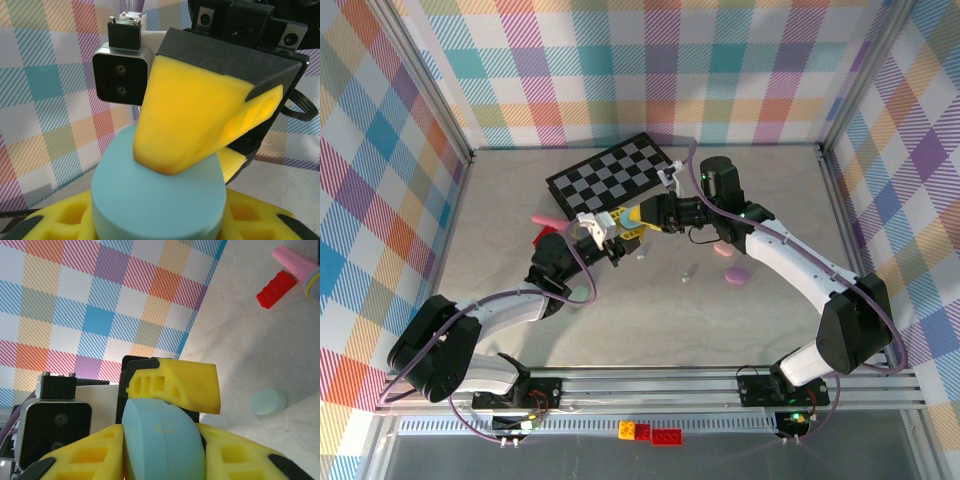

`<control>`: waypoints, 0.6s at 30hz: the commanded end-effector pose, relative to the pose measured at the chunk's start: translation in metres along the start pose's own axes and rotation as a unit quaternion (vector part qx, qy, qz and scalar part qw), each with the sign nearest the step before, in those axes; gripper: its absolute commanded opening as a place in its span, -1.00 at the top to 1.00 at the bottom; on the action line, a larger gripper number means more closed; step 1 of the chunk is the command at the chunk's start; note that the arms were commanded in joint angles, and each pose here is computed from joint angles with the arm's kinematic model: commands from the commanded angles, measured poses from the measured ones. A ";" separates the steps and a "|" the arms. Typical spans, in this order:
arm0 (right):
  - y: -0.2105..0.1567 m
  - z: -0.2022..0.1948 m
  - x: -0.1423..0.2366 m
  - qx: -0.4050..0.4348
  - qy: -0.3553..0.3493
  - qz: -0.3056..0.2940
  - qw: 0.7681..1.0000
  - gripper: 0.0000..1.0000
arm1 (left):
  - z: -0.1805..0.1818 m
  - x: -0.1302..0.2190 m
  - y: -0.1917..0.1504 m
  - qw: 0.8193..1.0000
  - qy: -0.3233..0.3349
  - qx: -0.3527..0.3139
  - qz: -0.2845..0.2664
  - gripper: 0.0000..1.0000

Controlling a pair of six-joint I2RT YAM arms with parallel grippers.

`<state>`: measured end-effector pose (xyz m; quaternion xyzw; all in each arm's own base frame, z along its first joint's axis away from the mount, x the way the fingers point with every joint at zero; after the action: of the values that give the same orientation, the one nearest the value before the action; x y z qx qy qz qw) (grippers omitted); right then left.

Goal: Insert wireless bluetooth earbuds into charging case

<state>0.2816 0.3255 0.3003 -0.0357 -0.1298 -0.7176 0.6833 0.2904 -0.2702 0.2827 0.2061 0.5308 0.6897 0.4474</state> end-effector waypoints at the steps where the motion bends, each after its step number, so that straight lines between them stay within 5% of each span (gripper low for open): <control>1: 0.005 0.003 0.004 0.010 0.011 -0.011 1.000 0.46 | 0.000 0.005 0.000 1.000 0.001 -0.003 -0.002 0.14; 10: 0.031 -0.043 0.032 -0.002 -0.060 -0.110 0.992 0.57 | -0.006 0.020 -0.020 0.998 0.002 -0.010 0.056 -0.90; 18: 0.066 -0.151 0.060 -0.060 -0.191 -0.211 0.957 0.58 | -0.015 0.050 -0.043 0.989 0.013 0.011 0.146 -0.99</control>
<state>0.3452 0.2465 0.2077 -0.1536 -0.1903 -0.8193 0.5186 0.2720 -0.2456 0.2498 0.2534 0.5142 0.7270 0.3779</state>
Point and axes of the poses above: each hand's point on the last joint's axis, 136 mm out from that joint toward the fingers, its own x axis back along the fingers, its own z axis along the line the jaws close on, y = z × x, the point moved 1 cm from there along x, back along the fingers, and after that the axes turned 15 degrees about -x, right-handed, at the moved point
